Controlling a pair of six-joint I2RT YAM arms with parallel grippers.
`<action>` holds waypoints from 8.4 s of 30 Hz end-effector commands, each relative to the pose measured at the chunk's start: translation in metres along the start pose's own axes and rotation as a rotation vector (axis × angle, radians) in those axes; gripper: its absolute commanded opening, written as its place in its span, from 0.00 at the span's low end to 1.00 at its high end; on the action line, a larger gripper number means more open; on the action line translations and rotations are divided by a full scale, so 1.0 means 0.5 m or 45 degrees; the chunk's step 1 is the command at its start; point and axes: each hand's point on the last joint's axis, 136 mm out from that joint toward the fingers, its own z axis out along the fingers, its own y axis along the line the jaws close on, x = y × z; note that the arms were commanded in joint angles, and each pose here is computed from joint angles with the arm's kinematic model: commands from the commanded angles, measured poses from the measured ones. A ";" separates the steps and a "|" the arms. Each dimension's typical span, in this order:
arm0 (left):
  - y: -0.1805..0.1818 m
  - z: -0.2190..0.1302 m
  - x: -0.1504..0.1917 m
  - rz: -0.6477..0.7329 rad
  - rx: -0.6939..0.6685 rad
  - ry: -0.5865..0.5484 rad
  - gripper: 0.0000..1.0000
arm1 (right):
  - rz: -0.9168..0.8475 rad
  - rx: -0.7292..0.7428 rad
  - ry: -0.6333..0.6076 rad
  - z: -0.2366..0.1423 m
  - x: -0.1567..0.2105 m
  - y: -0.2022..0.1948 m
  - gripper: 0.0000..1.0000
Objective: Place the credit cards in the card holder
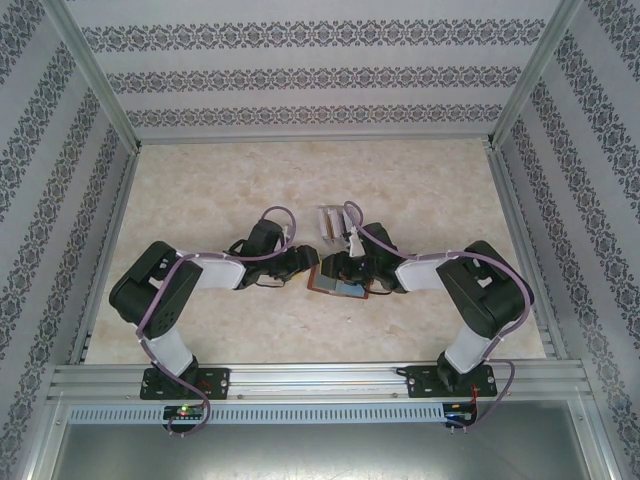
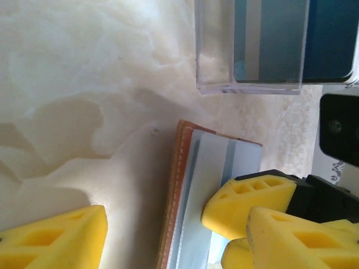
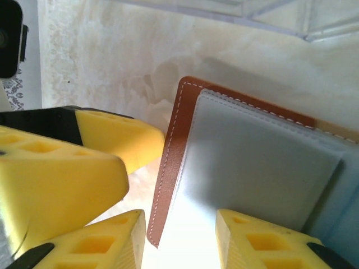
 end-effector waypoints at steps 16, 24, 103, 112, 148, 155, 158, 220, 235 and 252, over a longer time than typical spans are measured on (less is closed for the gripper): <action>0.031 0.061 0.053 0.072 -0.043 0.161 0.04 | -0.279 -0.207 0.002 -0.027 0.029 0.082 0.39; 0.023 0.049 0.048 0.095 -0.043 0.130 0.01 | -0.342 -0.025 -0.162 -0.113 -0.015 0.063 0.43; 0.049 -0.017 0.006 0.082 -0.172 -0.080 0.01 | -0.525 1.244 -0.220 -0.144 -0.309 0.026 0.40; 0.042 -0.012 0.009 0.072 -0.141 -0.066 0.01 | -0.559 1.251 -0.185 -0.122 -0.297 0.019 0.17; 0.022 -0.037 -0.001 0.203 -0.185 -0.031 0.40 | -0.176 0.074 0.010 -0.121 0.047 0.051 0.00; 0.029 -0.060 -0.013 0.228 -0.247 -0.048 0.37 | -0.076 0.034 0.023 -0.118 0.042 0.004 0.00; 0.035 -0.066 -0.003 0.236 -0.264 -0.032 0.27 | -0.044 -0.005 0.058 -0.113 0.042 -0.006 0.00; 0.096 -0.054 0.036 0.199 -0.303 0.010 0.00 | 0.095 0.244 -0.142 0.031 0.099 -0.018 0.17; 0.092 -0.050 0.036 0.209 -0.289 0.020 0.31 | -0.137 0.464 -0.270 -0.114 0.066 -0.027 0.53; 0.086 -0.052 0.035 0.231 -0.286 0.027 0.33 | -0.065 0.465 -0.127 -0.072 0.099 -0.062 0.44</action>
